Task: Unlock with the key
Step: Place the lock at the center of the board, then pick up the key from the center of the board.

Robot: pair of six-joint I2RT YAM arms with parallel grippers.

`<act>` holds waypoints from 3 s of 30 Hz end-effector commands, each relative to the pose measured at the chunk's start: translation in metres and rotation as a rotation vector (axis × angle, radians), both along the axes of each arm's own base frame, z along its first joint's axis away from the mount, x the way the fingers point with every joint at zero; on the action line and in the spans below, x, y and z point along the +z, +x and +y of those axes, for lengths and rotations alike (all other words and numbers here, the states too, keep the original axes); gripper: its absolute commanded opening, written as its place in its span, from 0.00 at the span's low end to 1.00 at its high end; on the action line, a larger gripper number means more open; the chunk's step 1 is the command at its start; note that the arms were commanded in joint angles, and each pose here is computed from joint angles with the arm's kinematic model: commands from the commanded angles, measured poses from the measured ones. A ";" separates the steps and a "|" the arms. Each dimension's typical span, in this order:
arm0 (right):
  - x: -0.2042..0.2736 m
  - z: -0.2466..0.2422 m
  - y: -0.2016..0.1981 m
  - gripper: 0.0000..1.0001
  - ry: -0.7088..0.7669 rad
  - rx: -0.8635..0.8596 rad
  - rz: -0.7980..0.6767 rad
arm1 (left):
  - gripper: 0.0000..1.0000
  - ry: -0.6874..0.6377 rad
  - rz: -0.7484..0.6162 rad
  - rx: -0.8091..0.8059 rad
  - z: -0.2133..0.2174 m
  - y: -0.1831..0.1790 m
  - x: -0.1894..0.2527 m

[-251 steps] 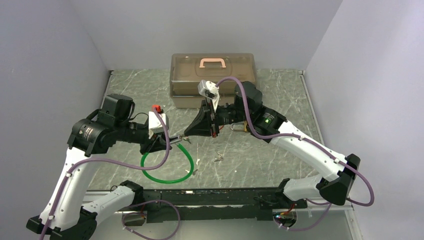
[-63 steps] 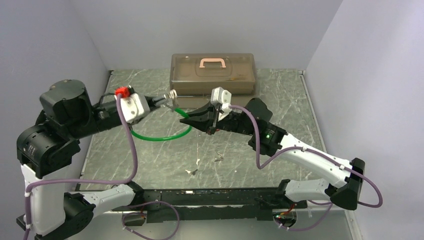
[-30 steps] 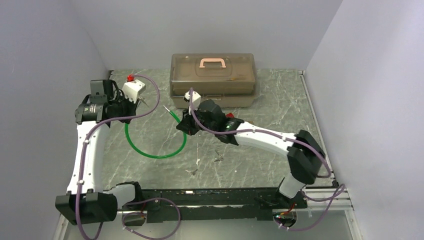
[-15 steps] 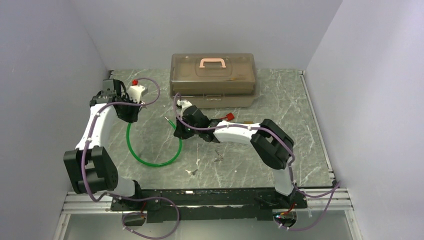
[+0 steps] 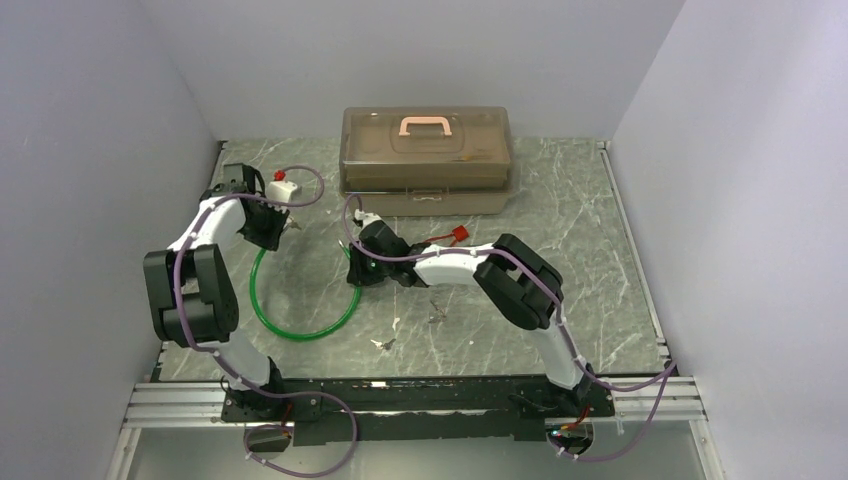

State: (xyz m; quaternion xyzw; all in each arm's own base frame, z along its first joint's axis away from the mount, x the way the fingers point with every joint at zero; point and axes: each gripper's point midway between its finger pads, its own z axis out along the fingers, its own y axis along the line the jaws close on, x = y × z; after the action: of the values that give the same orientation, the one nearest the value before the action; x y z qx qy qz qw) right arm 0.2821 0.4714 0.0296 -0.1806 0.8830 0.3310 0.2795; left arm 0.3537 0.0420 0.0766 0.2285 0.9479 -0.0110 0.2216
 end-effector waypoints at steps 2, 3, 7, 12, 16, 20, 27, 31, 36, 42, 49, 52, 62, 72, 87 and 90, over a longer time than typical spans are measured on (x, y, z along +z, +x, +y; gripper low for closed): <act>0.008 0.009 0.009 0.35 0.010 -0.010 -0.010 | 0.30 -0.036 -0.006 0.017 -0.004 0.008 -0.004; 0.006 0.008 0.010 0.37 0.000 -0.009 -0.009 | 0.35 -0.047 0.000 0.016 -0.006 0.007 -0.004; 0.005 0.004 0.011 0.49 -0.023 0.001 -0.014 | 0.52 -0.096 0.030 -0.014 -0.016 0.000 0.005; 0.026 -0.014 0.011 0.66 -0.070 0.026 -0.076 | 0.99 -0.195 0.039 -0.097 -0.038 -0.015 0.044; 0.054 -0.039 -0.002 0.71 -0.094 0.064 -0.156 | 0.99 -0.274 0.031 -0.167 -0.057 -0.035 0.093; 0.068 -0.065 -0.039 0.75 -0.140 0.160 -0.205 | 0.99 -0.328 -0.007 -0.242 -0.074 -0.066 0.136; 0.066 -0.086 -0.103 0.74 -0.170 0.334 -0.275 | 1.00 -0.360 -0.030 -0.375 -0.108 -0.128 0.160; 0.057 -0.080 -0.119 0.67 -0.165 0.409 -0.302 | 0.99 -0.323 -0.036 -0.377 -0.111 -0.143 0.152; 0.046 -0.071 -0.128 0.61 -0.208 0.477 -0.341 | 0.99 -0.327 -0.041 -0.354 -0.111 -0.151 0.151; 0.037 -0.069 -0.139 0.59 -0.210 0.523 -0.355 | 0.99 -0.313 -0.026 -0.339 -0.108 -0.157 0.146; 0.022 -0.070 -0.146 0.52 -0.235 0.549 -0.351 | 0.99 -0.296 -0.003 -0.292 -0.103 -0.157 0.137; 0.016 -0.074 -0.149 0.50 -0.249 0.554 -0.342 | 0.99 -0.286 -0.009 -0.280 -0.102 -0.156 0.134; 0.006 -0.075 -0.153 0.43 -0.259 0.565 -0.350 | 0.99 -0.282 -0.011 -0.267 -0.101 -0.157 0.127; -0.004 -0.076 -0.157 0.26 -0.292 0.567 -0.332 | 0.99 -0.258 -0.021 -0.249 -0.096 -0.149 0.124; 0.030 -0.068 -0.150 0.00 -0.214 0.521 -0.376 | 0.99 -0.251 -0.062 -0.304 -0.098 -0.154 0.129; 0.048 -0.066 -0.153 0.00 -0.108 0.515 -0.332 | 1.00 -0.280 -0.104 -0.360 -0.106 -0.156 0.140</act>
State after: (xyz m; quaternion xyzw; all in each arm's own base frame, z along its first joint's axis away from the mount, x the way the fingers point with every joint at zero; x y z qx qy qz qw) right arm 0.1269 0.3902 0.0302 -0.5002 0.7828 0.2341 0.2868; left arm 0.1991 -0.0536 0.1980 0.3267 0.8969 -0.1568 0.2533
